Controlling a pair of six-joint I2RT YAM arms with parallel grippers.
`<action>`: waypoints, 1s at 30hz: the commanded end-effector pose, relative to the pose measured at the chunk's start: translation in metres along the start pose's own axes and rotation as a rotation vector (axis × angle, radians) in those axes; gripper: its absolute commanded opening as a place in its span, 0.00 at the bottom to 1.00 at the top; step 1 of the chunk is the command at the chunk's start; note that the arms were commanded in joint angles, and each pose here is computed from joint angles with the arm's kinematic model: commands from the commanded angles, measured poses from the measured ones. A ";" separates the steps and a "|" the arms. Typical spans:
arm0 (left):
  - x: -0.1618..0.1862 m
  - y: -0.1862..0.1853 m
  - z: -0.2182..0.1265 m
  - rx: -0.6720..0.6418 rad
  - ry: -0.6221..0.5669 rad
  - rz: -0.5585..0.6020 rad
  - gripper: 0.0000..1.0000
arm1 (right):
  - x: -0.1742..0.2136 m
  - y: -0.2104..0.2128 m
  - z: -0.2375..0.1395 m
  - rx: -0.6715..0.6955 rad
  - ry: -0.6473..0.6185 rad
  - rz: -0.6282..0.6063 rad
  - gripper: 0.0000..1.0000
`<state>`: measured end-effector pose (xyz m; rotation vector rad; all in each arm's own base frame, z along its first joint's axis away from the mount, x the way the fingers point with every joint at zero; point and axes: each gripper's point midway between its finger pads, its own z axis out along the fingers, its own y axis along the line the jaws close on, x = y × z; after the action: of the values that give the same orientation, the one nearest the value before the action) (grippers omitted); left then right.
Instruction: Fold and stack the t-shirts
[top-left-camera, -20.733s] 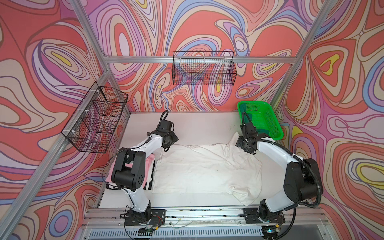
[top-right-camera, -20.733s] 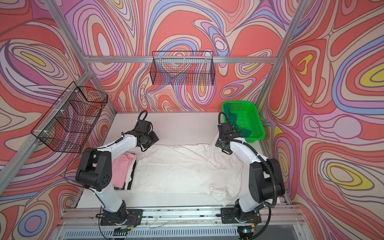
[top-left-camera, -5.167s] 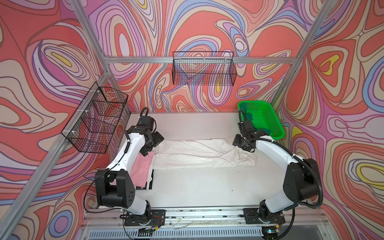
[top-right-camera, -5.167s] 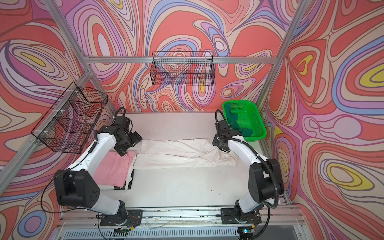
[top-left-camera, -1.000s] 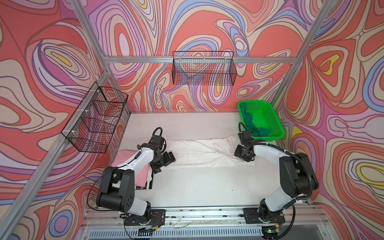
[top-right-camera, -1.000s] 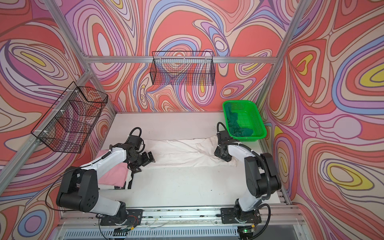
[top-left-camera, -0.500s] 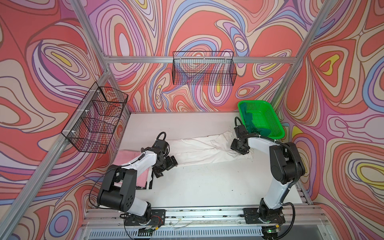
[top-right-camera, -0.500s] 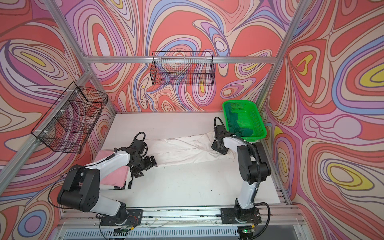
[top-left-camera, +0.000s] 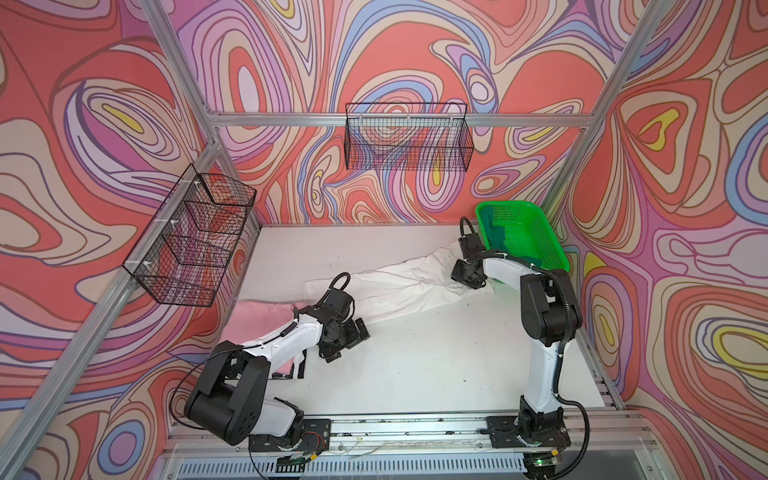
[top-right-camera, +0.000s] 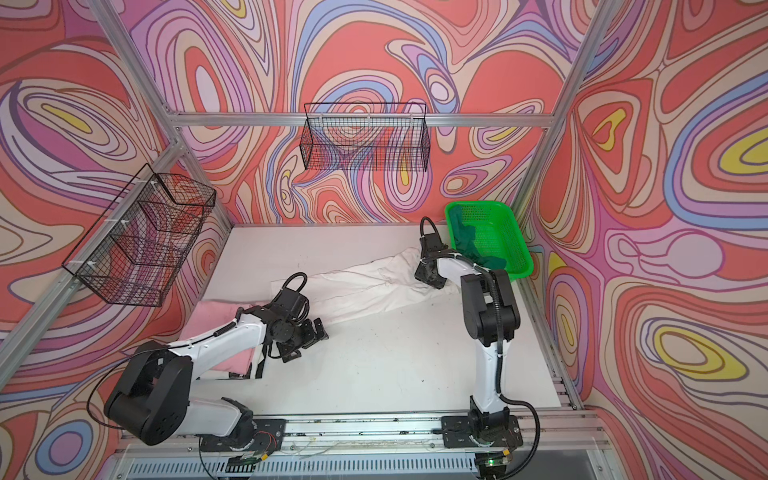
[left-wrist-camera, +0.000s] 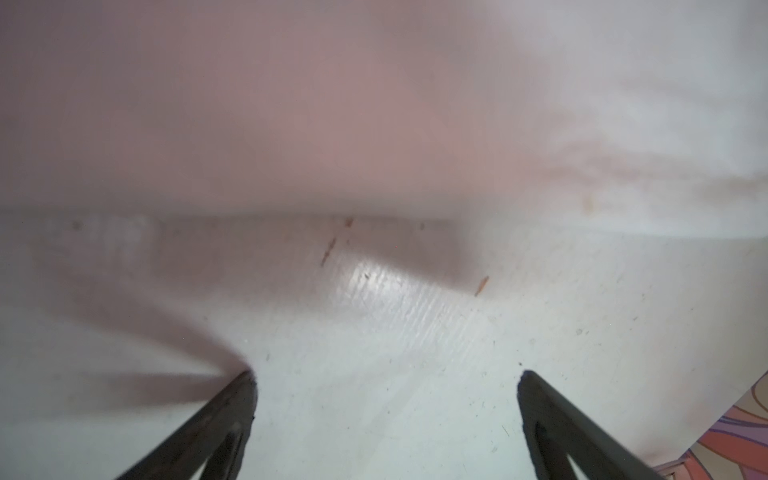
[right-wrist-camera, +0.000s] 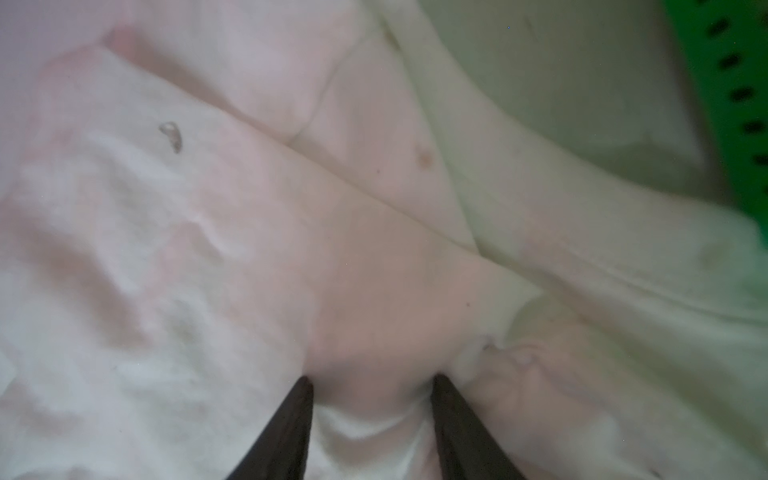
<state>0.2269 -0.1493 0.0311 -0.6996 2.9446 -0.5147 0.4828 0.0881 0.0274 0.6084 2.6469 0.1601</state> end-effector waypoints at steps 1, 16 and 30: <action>0.001 0.012 -0.018 -0.090 -0.030 0.007 1.00 | 0.025 -0.008 0.019 0.046 0.096 -0.033 0.49; -0.129 -0.027 -0.062 -0.395 -0.360 0.195 1.00 | 0.020 -0.008 0.008 0.044 0.070 -0.038 0.50; -0.102 0.014 0.014 -0.397 -0.169 0.069 1.00 | 0.019 -0.001 0.014 0.012 0.070 -0.034 0.50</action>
<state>0.3296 -0.0913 0.0326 -0.5751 2.8613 0.1597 0.4866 0.0900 0.0278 0.5748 2.6491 0.1536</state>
